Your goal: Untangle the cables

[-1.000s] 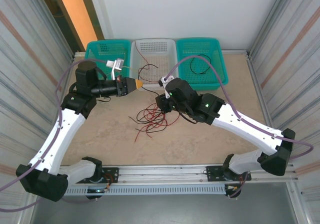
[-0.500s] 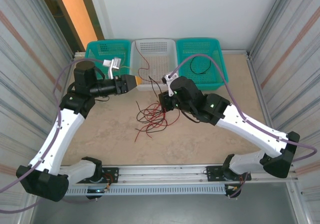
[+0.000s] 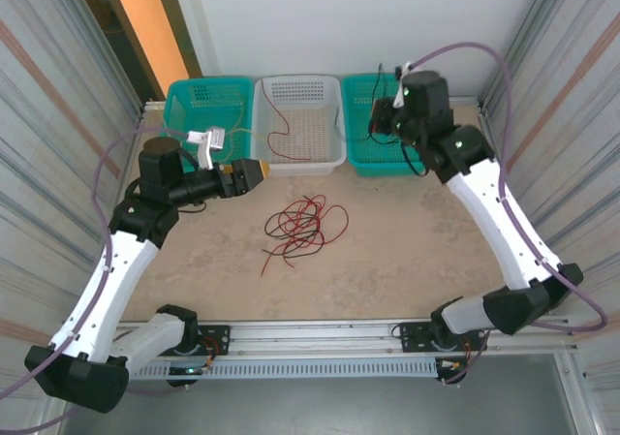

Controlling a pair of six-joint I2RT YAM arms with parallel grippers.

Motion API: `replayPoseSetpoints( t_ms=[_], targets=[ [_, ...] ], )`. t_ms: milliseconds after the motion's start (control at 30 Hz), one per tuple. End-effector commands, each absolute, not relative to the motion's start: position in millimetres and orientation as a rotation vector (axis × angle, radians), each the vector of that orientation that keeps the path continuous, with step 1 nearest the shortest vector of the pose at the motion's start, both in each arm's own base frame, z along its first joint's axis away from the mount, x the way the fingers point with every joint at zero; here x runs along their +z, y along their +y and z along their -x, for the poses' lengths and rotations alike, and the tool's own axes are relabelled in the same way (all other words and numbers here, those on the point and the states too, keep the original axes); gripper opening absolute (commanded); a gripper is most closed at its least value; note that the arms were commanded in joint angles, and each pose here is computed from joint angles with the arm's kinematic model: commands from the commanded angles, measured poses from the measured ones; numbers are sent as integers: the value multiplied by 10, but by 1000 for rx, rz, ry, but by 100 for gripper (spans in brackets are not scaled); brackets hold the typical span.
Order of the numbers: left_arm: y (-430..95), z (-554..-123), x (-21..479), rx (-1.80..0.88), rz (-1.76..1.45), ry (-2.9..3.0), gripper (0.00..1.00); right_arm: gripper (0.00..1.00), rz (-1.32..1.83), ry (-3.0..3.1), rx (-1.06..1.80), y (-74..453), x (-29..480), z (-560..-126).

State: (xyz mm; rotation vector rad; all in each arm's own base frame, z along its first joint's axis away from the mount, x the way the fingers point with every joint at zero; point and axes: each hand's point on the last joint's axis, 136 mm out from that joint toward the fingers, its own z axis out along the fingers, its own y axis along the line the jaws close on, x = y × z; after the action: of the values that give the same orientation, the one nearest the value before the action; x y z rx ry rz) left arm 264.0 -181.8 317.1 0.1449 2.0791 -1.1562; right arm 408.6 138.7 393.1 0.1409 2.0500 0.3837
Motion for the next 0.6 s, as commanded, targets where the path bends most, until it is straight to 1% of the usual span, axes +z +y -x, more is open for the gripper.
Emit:
replayPoseSetpoints(
  t_ms=[0, 100, 133, 200, 267, 333, 367, 467, 533, 567],
  targets=[
    [-1705, -2671, 3163, -1101, -85, 2034, 99, 0, -204, 2160, 380, 1226, 3630, -4314],
    [-1677, -2712, 2978, -1101, -8, 2078, 99, 0, -250, 2212, 335, 1061, 3398, -4561],
    [-1677, -2718, 2934, -1103, 4, 2090, 99, 0, -261, 2208, 332, 1031, 3410, -4632],
    [-1656, -2730, 2819, -1085, 37, 2136, 99, 0, -291, 2260, 303, 963, 3182, -4793],
    [-1678, -2722, 2749, -1090, 23, 2163, 94, 9, -309, 2320, 283, 929, 2982, -4883],
    [-1736, -2702, 2710, -1131, 2, 2184, 88, 22, -325, 2378, 257, 899, 2795, -4927],
    [-1766, -2694, 2693, -1153, -10, 2191, 84, 27, -332, 2405, 249, 888, 2712, -4937],
    [-1799, -2675, 2605, -1172, -25, 2225, 77, 36, -342, 2452, 221, 852, 2582, -4887],
    [-1803, -2668, 2532, -1167, -26, 2257, 74, 41, -342, 2459, 218, 841, 2565, -4815],
    [-1809, -2668, 2505, -1166, -33, 2271, 73, 47, -342, 2452, 220, 836, 2586, -4768]
  ],
)
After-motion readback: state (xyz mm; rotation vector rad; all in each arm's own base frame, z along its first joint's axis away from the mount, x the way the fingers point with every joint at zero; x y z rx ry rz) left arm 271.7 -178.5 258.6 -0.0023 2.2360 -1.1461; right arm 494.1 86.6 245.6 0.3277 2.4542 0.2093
